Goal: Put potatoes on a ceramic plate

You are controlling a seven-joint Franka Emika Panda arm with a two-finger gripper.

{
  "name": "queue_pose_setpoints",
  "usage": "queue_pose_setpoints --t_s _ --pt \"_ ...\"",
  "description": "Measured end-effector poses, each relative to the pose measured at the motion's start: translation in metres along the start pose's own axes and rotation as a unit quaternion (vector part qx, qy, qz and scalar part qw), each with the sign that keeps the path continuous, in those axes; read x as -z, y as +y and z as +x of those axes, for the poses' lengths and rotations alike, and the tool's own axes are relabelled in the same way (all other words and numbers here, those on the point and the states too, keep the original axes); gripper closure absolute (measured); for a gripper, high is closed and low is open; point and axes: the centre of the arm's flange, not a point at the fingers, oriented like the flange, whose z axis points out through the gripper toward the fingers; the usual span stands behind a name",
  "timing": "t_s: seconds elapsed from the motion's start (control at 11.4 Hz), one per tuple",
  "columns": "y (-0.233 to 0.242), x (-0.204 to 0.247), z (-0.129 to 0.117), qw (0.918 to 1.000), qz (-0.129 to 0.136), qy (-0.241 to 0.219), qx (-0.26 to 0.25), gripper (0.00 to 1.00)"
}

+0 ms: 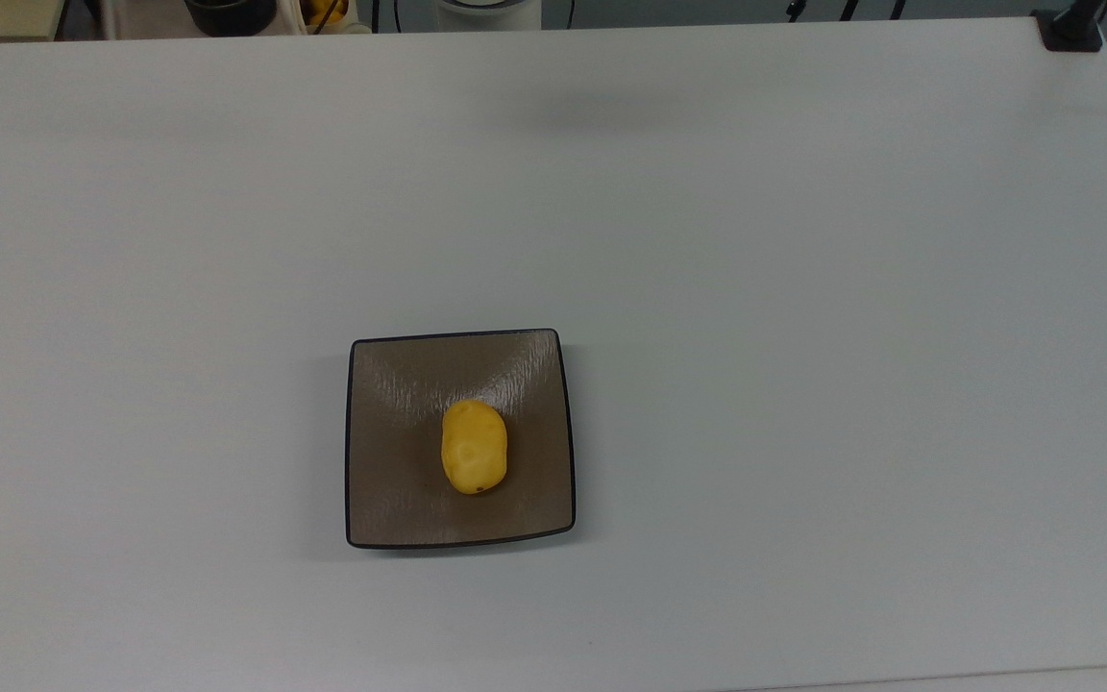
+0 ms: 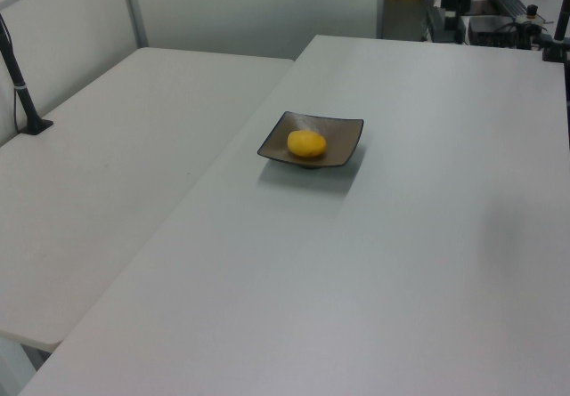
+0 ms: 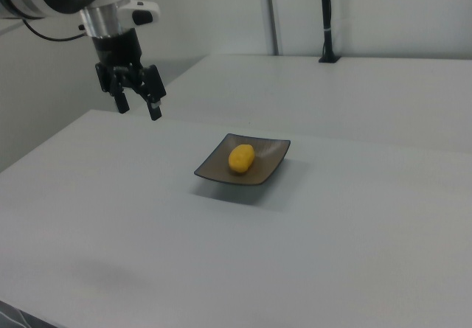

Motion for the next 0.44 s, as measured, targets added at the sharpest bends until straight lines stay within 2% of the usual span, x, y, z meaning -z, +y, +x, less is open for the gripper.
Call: queue_pose_setpoints --t_s 0.18,0.44 --pt "-0.006 -0.018 0.011 0.9997 0.013 0.021 0.005 0.0" --pt "-0.007 -0.023 0.012 0.9991 0.014 0.022 0.033 0.0"
